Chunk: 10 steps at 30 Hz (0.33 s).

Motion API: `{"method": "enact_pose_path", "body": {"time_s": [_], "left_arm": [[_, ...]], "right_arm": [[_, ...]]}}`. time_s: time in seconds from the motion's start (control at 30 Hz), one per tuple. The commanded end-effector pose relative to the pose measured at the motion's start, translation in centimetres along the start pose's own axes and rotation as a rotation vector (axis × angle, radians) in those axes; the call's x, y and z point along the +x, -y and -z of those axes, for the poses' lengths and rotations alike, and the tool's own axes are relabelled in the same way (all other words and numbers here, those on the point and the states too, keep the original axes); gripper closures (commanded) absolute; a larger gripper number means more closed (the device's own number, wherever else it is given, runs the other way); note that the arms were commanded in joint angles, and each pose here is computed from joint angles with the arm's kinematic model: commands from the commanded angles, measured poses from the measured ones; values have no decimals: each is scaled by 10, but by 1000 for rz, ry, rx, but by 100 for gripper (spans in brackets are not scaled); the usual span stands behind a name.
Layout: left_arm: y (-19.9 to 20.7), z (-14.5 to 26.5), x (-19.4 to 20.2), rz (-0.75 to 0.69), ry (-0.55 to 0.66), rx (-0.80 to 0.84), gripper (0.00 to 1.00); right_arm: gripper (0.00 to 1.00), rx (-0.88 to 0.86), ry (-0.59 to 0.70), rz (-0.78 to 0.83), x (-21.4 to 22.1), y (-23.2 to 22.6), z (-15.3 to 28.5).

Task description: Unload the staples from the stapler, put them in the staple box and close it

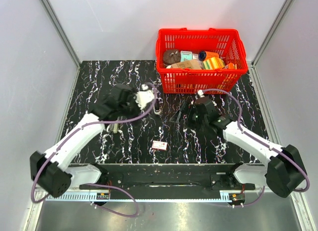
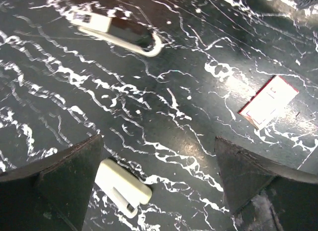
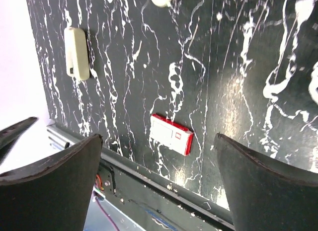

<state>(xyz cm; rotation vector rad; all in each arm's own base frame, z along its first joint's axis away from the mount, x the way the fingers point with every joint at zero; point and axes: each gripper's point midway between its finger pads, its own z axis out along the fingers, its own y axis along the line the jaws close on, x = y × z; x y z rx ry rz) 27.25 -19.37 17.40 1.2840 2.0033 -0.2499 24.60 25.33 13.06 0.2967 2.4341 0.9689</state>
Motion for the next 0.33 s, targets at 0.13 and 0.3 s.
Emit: {"method": "enact_pose_path", "body": {"time_s": [0.13,0.3], "left_arm": [[-24,56,30,299,74,14,1],[-58,65,60,445,41,-102,1]], "right_arm": [[1,125,97,214,-40,-8,41],[1,114,123,241,-46,-15,51]]}}
